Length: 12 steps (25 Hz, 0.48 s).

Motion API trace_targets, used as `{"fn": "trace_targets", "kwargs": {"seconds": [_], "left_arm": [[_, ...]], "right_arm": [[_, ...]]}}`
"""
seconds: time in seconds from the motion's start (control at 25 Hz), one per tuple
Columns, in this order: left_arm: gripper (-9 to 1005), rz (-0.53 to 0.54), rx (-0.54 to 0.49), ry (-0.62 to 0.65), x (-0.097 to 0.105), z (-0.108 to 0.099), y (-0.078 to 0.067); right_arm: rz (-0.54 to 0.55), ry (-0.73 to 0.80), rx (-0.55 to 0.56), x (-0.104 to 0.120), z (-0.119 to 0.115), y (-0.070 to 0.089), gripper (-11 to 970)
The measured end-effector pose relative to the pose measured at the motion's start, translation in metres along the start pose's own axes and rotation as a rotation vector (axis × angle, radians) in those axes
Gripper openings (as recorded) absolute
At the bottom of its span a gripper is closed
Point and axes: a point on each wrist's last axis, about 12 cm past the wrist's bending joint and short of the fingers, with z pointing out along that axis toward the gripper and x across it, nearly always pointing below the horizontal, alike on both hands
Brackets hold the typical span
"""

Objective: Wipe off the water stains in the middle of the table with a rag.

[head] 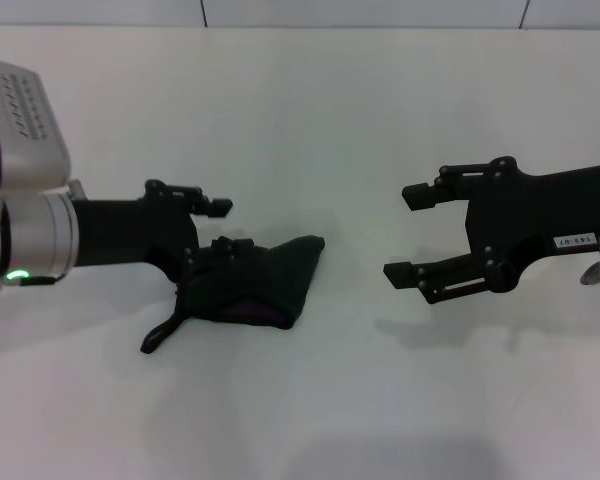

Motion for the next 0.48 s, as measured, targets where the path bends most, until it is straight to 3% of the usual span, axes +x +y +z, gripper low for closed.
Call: {"fn": "trace_targets", "kwargs": {"seconds": [0.32, 0.48], "left_arm": [[543, 0.091, -0.03, -0.031, -0.021, -0.012, 0.006], [752, 0.129, -0.042, -0.051, -0.031, -0.018, 0.011]], "right_arm": [[0.007, -0.002, 0.009, 0.0, -0.002, -0.001, 841], [0.01, -0.002, 0.021, 0.001, -0.004, -0.003, 841]]}}
